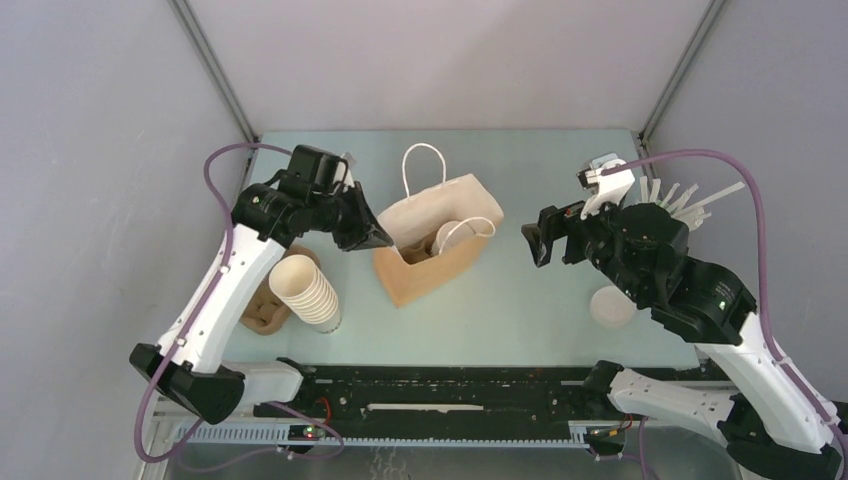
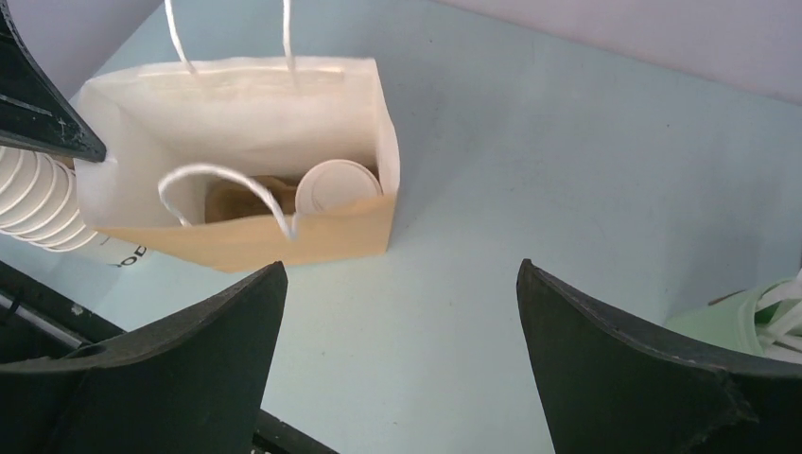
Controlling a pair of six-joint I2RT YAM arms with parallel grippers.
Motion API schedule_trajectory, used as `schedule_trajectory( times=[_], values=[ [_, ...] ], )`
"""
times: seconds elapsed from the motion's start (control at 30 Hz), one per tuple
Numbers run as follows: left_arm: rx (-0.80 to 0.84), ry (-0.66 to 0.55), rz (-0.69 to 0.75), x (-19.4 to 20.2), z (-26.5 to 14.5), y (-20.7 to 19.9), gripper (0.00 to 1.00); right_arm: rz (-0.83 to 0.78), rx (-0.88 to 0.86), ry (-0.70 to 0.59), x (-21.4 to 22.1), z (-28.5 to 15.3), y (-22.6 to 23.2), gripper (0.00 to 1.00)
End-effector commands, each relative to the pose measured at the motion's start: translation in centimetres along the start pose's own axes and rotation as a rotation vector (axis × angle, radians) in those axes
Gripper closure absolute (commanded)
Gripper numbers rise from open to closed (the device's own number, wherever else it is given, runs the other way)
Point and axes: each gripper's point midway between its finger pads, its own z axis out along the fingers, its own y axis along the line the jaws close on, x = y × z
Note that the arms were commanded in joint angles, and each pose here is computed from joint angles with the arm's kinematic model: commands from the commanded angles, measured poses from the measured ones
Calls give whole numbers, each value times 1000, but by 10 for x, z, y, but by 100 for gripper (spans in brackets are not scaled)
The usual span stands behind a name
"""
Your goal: Pack the takeout coffee
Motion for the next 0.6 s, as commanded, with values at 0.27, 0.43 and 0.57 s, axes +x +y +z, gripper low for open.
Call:
schedule_trajectory(
  times=[0.27,0.43,0.57],
  values=[
    [-42,-32,-87,-15,-16,6,54,121,7,30,11,-1,-3,0],
    [-64,-116,-45,-19,-41,9,36,104,54,32,9,1,-14,0],
    [-52,-226,21,-27,-72,3,33,86,127,43,3,7,-33,0]
  ],
)
